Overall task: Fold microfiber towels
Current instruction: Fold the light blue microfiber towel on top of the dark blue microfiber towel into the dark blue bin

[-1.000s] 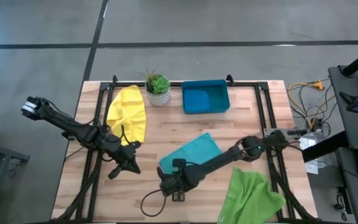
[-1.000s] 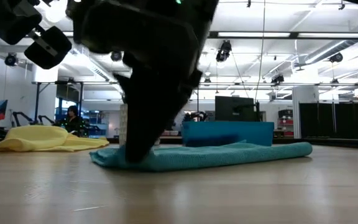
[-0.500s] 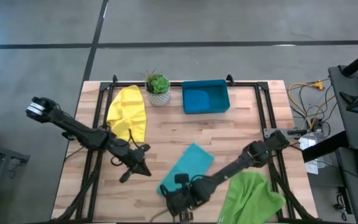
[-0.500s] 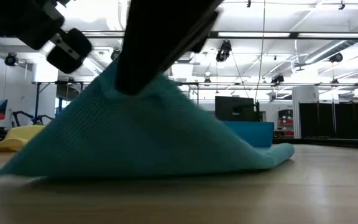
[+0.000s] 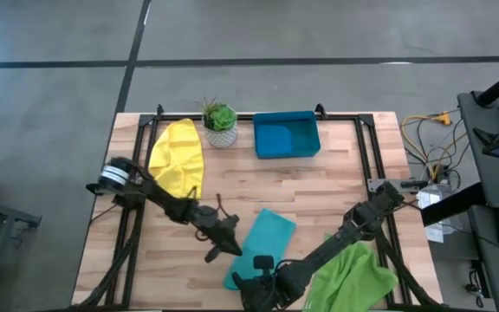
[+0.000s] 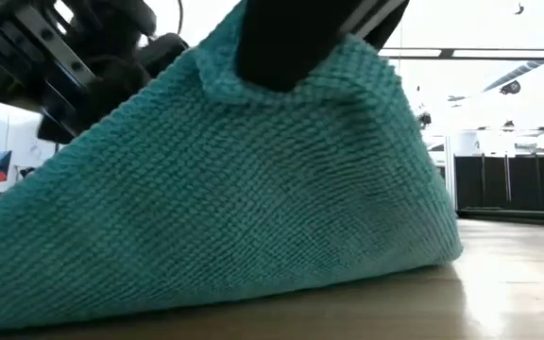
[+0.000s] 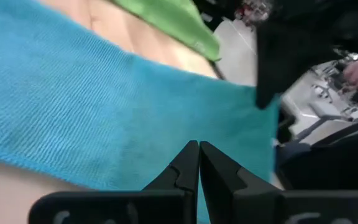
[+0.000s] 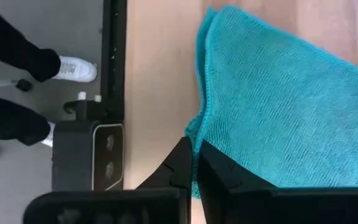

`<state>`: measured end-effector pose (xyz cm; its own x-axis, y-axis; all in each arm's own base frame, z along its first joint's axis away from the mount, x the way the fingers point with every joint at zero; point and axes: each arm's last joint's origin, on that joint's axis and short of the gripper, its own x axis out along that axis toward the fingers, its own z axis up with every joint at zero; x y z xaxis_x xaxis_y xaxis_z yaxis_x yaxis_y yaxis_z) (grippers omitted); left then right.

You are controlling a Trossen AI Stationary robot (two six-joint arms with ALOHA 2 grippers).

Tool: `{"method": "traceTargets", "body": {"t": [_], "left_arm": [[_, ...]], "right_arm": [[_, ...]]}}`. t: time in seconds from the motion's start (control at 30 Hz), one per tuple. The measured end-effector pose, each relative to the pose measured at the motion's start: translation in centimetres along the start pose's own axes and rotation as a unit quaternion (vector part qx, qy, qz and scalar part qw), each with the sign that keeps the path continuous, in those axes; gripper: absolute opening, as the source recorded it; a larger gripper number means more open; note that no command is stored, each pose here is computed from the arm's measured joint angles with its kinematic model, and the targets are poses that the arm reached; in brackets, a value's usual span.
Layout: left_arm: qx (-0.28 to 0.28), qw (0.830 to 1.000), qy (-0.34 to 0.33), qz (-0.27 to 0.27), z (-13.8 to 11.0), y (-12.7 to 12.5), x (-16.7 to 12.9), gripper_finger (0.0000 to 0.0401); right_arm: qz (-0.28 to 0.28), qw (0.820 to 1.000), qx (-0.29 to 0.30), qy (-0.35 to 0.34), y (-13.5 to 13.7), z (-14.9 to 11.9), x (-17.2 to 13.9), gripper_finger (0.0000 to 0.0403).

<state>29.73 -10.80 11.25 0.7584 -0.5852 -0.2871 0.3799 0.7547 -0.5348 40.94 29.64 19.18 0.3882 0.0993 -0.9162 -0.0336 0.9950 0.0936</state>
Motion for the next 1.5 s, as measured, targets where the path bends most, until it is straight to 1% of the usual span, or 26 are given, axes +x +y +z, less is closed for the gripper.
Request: {"method": "traceTargets", "body": {"t": [0.1,0.13,0.23,0.37,0.47,0.57,0.67,0.8,0.9,1.0,1.13,1.3,1.5], "left_arm": [[-0.009,1.0,0.009,0.011,-0.2,0.6,1.4,0.0],[-0.018,0.999,0.015,0.023,-0.3,0.9,1.7,0.0],[-0.023,0.997,0.034,0.069,-0.1,1.2,2.2,0.0],[0.019,0.99,0.057,0.126,0.1,1.5,2.7,0.0],[0.048,0.984,0.077,0.156,0.6,1.6,3.1,0.0],[0.063,0.98,0.087,0.17,0.7,1.6,3.2,0.0],[0.063,0.979,0.088,0.17,0.6,1.7,3.2,0.0],[0.064,0.979,0.09,0.169,0.6,1.7,3.2,0.0],[0.065,0.981,0.092,0.159,0.6,1.6,3.2,0.0],[0.072,0.983,0.096,0.138,0.6,1.6,3.3,0.0],[0.068,0.986,0.106,0.113,0.4,1.4,3.3,0.0],[0.065,0.986,0.112,0.101,0.4,1.4,3.3,0.0],[0.064,0.987,0.115,0.093,0.3,1.3,3.3,0.0]], "right_arm": [[-0.003,1.0,0.002,-0.002,0.0,0.0,0.0,0.0009],[-0.003,1.0,0.006,-0.002,0.0,0.0,0.0,0.0009],[-0.002,1.0,0.025,-0.004,0.0,0.0,-0.2,0.0009],[0.0,0.999,0.032,-0.008,0.1,0.1,-0.6,0.0009],[0.0,0.999,0.034,-0.017,0.0,0.3,-1.4,0.0009],[-0.014,0.998,0.041,-0.034,-0.2,0.5,-2.8,0.0009],[-0.035,0.997,0.049,-0.042,-0.6,0.6,-4.2,0.0009],[-0.069,0.996,0.052,-0.032,-1.3,0.2,-5.3,0.0009],[-0.085,0.994,0.065,-0.019,-1.6,-0.2,-5.2,0.0009],[-0.093,0.992,0.086,-0.017,-1.7,-0.5,-4.7,0.0009],[-0.117,0.986,0.119,-0.029,-2.0,-1.0,-4.2,0.0009],[-0.14,0.978,0.149,-0.05,-2.7,-1.6,-5.0,0.0009],[-0.148,0.974,0.165,-0.052,-3.9,-3.2,-5.6,0.0009]]}}
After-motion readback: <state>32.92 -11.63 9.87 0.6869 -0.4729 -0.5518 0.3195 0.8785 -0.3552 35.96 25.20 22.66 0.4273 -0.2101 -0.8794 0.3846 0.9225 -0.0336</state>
